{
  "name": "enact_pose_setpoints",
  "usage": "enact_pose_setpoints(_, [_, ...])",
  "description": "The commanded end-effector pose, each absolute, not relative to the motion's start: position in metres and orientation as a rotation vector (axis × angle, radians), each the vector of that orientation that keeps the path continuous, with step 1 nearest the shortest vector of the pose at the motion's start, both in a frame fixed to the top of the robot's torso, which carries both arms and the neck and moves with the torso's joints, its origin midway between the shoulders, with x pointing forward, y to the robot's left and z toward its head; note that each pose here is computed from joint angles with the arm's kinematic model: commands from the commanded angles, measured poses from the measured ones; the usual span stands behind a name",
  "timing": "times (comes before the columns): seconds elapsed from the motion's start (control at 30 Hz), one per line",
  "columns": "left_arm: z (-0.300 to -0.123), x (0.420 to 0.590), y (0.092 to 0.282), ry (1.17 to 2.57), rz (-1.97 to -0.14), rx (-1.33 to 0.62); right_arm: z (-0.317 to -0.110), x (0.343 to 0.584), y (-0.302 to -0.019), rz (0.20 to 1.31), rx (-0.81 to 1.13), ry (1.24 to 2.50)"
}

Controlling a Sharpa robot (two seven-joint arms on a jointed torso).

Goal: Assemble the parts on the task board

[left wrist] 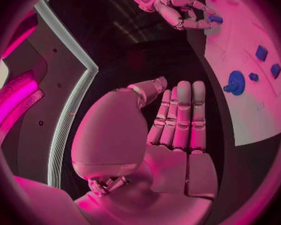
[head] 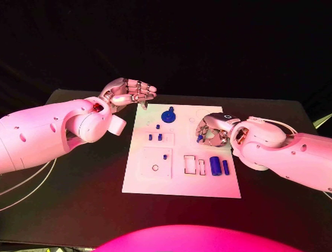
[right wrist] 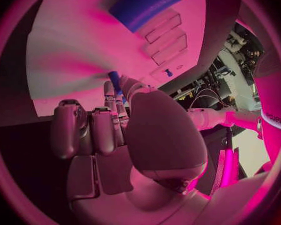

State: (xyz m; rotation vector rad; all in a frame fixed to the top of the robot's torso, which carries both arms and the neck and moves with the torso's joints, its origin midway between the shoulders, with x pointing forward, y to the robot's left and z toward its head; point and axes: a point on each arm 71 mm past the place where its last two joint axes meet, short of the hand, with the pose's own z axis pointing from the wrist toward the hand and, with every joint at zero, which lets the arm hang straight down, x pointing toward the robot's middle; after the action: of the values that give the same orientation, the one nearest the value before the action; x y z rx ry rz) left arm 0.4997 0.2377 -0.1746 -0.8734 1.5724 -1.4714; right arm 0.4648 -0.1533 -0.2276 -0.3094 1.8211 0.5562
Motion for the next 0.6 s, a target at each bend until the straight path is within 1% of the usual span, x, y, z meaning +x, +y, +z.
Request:
enact_pose_setpoints(0.03, [-0.1734,0.4991,0.2361,1.571,-1.491,-0.87,-0.2281,0.4649,-0.1515,0.572,-0.302,1.803])
enact_pose_setpoints(0.33, [-0.1735,0.4991,0.2362,1.573,-1.49,-0.871,-0.2303,0.4666,-0.1499,0.554,-0.285,1.779])
enact_pose_setpoints(0.6, [-0.1736,0.4993,0.2363,1.572,-1.489,-0.872,-0.2284,0.4649,-0.151,0.546,-0.282,1.739])
